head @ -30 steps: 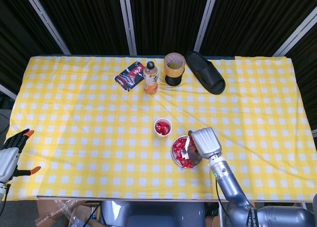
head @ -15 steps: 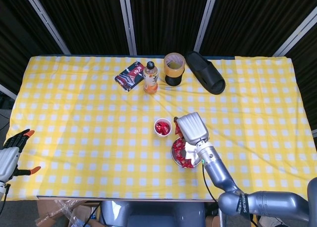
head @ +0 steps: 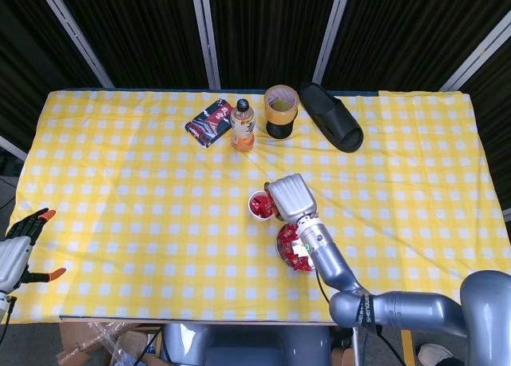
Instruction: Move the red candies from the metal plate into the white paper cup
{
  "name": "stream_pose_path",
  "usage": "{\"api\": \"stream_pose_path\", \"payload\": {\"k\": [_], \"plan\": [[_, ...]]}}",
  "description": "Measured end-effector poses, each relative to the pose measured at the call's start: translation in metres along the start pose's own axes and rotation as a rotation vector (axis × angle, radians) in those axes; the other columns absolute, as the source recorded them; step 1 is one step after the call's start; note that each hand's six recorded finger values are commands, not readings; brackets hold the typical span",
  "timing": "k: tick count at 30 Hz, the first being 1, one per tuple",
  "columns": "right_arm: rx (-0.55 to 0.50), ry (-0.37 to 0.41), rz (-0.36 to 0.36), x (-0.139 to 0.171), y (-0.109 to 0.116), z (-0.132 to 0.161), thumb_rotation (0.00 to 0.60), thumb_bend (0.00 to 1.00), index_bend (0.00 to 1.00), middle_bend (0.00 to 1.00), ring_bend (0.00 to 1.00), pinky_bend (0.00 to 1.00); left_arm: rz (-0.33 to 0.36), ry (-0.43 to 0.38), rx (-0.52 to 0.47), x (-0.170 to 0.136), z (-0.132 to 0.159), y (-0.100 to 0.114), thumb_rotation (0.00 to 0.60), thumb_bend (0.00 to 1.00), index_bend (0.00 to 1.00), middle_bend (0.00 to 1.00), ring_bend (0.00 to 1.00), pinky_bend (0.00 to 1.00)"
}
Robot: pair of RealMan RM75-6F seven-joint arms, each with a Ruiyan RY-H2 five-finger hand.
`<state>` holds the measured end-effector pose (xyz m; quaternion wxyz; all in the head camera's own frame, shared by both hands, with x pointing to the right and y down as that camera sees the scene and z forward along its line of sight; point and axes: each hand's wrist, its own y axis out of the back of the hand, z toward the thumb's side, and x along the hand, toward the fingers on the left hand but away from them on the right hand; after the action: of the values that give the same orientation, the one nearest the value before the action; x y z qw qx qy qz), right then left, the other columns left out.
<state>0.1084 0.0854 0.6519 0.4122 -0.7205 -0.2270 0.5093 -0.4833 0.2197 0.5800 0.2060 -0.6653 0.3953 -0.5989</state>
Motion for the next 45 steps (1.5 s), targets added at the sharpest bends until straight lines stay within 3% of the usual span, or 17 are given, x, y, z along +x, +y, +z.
{"api": "stream_pose_path", "payload": {"k": [10,21,27,38,45], "plan": [[0.004,0.013,0.001,-0.001,-0.005,0.007,0.6,0.52,0.58,0.83,0.94,1.0,0.003,-0.004,0.004,-0.001,0.001,0.001,0.6,0.06,0.01,0.0,0.0,0.0],[0.015,0.006,-0.007,-0.002,-0.012,0.007,0.6,0.49,0.33,0.83,0.94,1.0,0.007,-0.004,0.002,-0.001,0.001,0.001,0.6,0.06,0.01,0.0,0.0,0.0],[0.014,0.008,-0.027,0.003,-0.005,0.007,0.6,0.49,0.31,0.83,0.94,1.0,0.007,-0.005,0.002,-0.001,0.001,0.001,0.6,0.06,0.01,0.0,0.0,0.0],[0.027,0.015,-0.056,0.037,0.006,0.0,0.6,0.47,0.31,0.83,0.94,1.0,0.012,-0.008,0.004,-0.002,0.002,0.001,0.6,0.06,0.01,0.0,0.0,0.0],[0.042,0.014,-0.037,0.074,-0.006,-0.011,0.6,0.42,0.31,0.83,0.94,1.0,0.021,-0.014,0.014,-0.003,0.003,0.001,0.6,0.07,0.01,0.0,0.0,0.0]]}}
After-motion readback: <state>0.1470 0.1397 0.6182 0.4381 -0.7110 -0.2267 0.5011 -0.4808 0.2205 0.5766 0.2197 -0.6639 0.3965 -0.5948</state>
